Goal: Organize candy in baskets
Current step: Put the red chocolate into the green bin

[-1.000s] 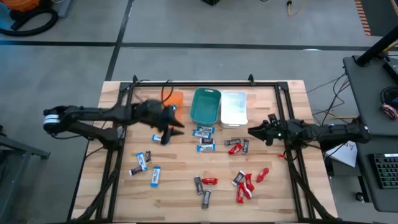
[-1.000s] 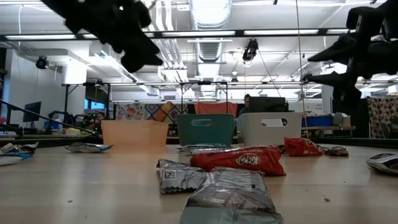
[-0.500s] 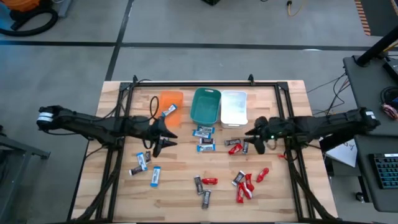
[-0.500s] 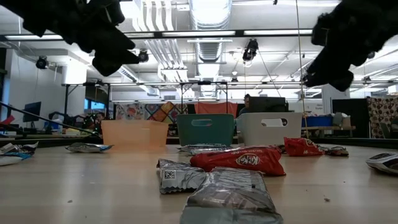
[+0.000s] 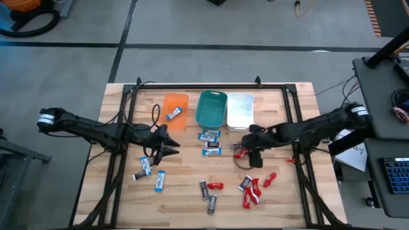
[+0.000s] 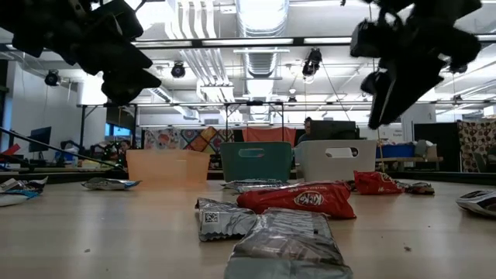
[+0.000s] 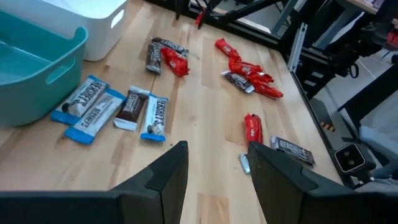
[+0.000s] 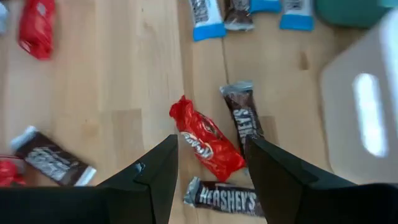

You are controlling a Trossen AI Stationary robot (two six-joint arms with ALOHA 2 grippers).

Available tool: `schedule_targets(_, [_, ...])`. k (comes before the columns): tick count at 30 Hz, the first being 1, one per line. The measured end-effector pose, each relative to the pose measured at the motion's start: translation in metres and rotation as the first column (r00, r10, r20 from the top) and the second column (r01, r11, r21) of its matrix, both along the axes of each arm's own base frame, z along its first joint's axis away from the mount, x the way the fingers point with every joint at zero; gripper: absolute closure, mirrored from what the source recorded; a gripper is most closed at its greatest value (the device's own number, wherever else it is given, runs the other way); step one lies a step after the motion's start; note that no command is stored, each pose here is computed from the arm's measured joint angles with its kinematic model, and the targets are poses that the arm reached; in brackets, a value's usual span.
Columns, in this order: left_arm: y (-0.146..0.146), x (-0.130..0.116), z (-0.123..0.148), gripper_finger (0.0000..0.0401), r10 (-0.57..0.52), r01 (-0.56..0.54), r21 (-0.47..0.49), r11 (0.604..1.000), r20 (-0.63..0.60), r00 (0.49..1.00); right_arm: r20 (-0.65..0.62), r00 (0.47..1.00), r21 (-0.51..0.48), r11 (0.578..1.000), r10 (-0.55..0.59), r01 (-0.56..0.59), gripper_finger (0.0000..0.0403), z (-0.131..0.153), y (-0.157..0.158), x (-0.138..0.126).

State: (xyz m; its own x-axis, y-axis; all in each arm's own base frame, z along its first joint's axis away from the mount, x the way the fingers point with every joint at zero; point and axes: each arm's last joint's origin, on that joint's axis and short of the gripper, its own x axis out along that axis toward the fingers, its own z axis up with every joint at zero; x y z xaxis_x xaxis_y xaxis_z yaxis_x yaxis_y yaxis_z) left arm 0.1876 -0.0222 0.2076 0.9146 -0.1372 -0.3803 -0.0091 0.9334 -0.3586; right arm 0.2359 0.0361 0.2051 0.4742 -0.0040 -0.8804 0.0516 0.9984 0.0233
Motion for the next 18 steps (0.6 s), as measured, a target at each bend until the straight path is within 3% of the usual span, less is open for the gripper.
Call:
schedule_targets(8, [0.000, 0.001, 0.002, 0.0250, -0.002, 0.002, 0.006, 1.000, 0.020, 1.000, -0.175, 0.983, -0.054, 0.997, 0.052, -0.063, 0.0226, -0.025, 0.006, 0.028])
schedule_targets(18, [0.000, 0.001, 0.002, 0.0250, -0.002, 0.002, 0.007, 1.000, 0.025, 1.000, -0.283, 0.957, -0.031, 0.997, 0.065, -0.077, 0.0231, -0.047, 0.010, 0.046])
